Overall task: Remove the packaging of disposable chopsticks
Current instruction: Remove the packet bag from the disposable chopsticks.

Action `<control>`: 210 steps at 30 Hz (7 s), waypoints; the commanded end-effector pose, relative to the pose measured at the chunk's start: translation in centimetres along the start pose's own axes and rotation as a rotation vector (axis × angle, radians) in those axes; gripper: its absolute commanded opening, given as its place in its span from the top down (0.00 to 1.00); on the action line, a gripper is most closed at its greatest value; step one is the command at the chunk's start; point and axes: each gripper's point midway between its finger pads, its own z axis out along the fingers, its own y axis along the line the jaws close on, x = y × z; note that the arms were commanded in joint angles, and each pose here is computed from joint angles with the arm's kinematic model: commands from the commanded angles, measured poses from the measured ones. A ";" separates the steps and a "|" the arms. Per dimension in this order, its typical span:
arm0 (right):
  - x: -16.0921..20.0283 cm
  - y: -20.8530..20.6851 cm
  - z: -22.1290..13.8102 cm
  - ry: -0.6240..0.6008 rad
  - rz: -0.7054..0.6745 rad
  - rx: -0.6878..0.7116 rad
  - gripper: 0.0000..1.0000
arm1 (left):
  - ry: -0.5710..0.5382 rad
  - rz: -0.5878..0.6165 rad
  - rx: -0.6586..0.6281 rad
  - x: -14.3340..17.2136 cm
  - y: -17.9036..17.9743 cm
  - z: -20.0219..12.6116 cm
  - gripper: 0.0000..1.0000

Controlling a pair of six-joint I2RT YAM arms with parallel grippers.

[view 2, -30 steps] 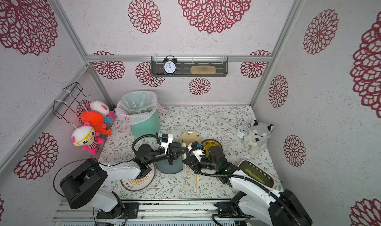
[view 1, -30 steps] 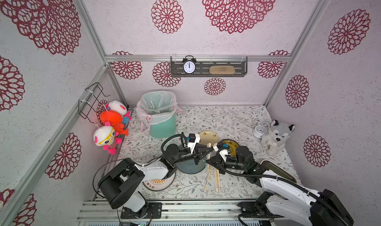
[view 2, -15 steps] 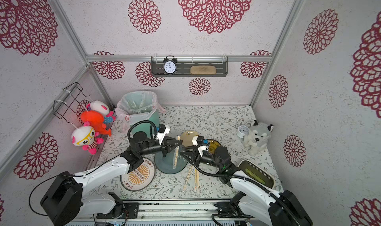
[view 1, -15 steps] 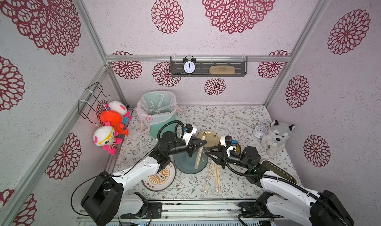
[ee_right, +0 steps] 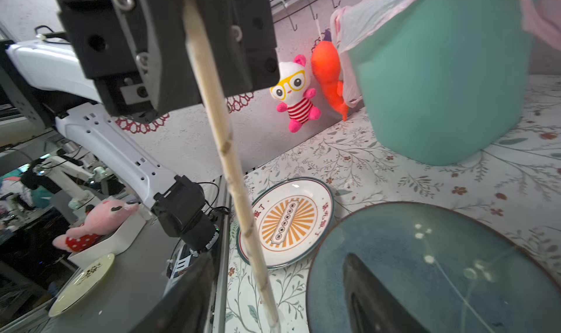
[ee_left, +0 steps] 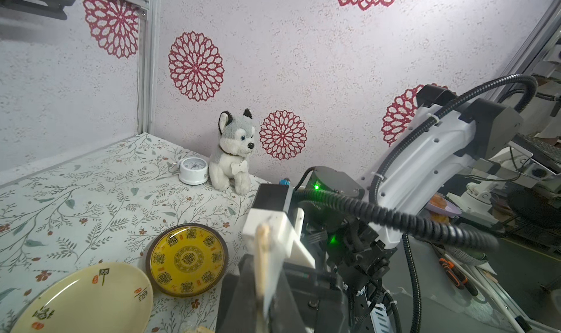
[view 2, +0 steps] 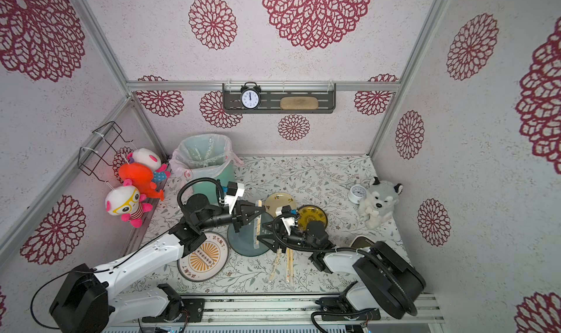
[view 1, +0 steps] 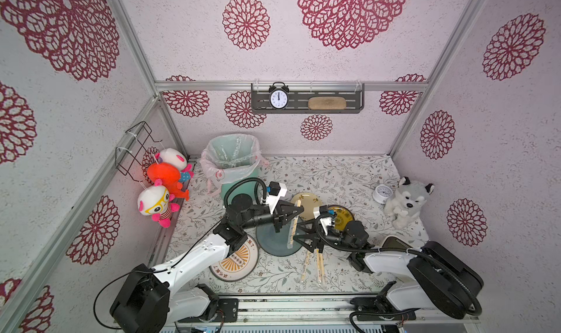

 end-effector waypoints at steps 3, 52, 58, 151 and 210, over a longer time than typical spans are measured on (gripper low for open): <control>-2.4 1.9 1.4 -0.063 -0.076 -0.122 0.53 | -0.049 0.046 0.021 -1.5 -0.8 -0.3 1.00; -9.3 6.8 -3.3 -0.174 -0.435 0.048 1.00 | 0.201 -0.114 0.070 15.8 -2.0 2.5 1.00; -10.7 6.5 -3.7 -0.196 -0.445 0.058 1.00 | 0.165 -0.117 -0.005 14.4 0.0 1.0 1.00; -7.3 6.2 -2.6 -0.086 -0.350 -0.038 1.00 | -0.010 0.196 0.234 -5.5 -3.8 3.0 0.53; -11.3 5.0 -3.5 -0.212 -0.347 0.075 0.74 | 0.143 0.078 0.309 7.3 -5.0 0.5 1.00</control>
